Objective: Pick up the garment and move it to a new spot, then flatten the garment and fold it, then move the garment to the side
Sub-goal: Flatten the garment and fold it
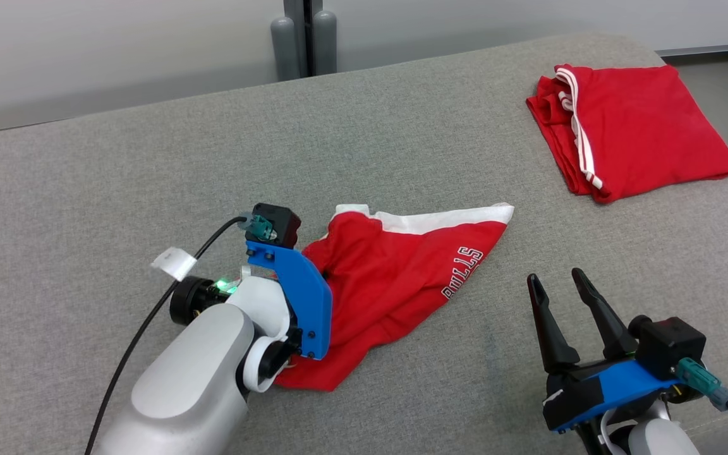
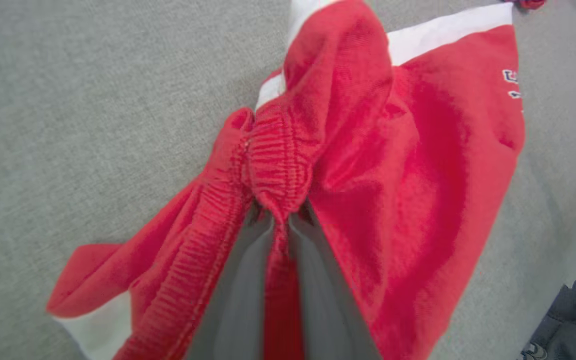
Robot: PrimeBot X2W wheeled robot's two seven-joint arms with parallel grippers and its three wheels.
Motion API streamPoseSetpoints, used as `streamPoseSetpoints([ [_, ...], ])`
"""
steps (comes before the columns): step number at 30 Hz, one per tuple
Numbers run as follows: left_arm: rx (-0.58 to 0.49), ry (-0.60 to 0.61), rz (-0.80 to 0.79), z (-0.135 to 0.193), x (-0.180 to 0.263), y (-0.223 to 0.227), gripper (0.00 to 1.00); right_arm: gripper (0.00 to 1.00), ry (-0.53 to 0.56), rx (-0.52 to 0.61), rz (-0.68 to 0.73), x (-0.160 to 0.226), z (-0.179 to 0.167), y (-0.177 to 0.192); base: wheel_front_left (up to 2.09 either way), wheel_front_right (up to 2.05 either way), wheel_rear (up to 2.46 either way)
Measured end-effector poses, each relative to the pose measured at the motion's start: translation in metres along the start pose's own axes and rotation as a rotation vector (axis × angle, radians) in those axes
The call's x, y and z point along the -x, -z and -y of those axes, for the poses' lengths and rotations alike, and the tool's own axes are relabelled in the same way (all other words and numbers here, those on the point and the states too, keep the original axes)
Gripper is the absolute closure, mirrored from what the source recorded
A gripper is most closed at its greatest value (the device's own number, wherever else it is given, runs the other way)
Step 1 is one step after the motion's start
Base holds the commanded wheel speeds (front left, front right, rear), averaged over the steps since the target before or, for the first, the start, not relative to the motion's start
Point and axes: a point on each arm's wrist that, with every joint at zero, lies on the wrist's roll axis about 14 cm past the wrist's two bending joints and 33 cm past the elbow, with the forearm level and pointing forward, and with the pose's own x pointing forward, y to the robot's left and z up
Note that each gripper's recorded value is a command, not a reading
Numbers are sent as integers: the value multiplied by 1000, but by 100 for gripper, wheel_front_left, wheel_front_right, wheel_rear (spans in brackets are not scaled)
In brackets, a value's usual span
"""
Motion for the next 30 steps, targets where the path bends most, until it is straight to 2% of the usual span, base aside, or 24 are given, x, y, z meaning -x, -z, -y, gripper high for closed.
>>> streamPoseSetpoints([
  [3, -17, 2, 168, 2, 2, -30, 100, 0, 3, 0, 2, 0, 1, -1, 0, 0, 0],
  [5, -67, -6, 311, 2, 9, -62, 100, 0, 2, 0, 8, -1, 1, -3, 0, 0, 0],
  [11, -281, -20, 706, 14, 41, -148, 100, 0, 2, -4, 12, 0, 1, -4, 0, 0, 0],
  [14, -397, 26, 863, 34, 61, -185, 100, 0, 8, -7, 16, 1, 3, -4, 0, 0, 0],
  [18, -477, 95, 1084, 67, 97, -230, 100, 0, 13, -6, 19, 1, 4, -5, 0, 0, 0],
  [20, -485, 135, 1169, 82, 115, -244, 100, 0, 15, -7, 19, 1, 5, -5, 0, 0, 0],
  [22, -485, 176, 1208, 95, 124, -246, 100, 0, 17, -8, 22, 0, 6, -5, 0, 0, 0],
  [25, -451, 187, 1205, 92, 124, -231, 100, 0, 0, -11, 16, -4, 0, -2, 0, 0, 0],
  [30, -330, 118, 1028, 46, 89, -153, 100, 0, -41, -13, 7, -10, -13, 0, 0, 0, 0],
])
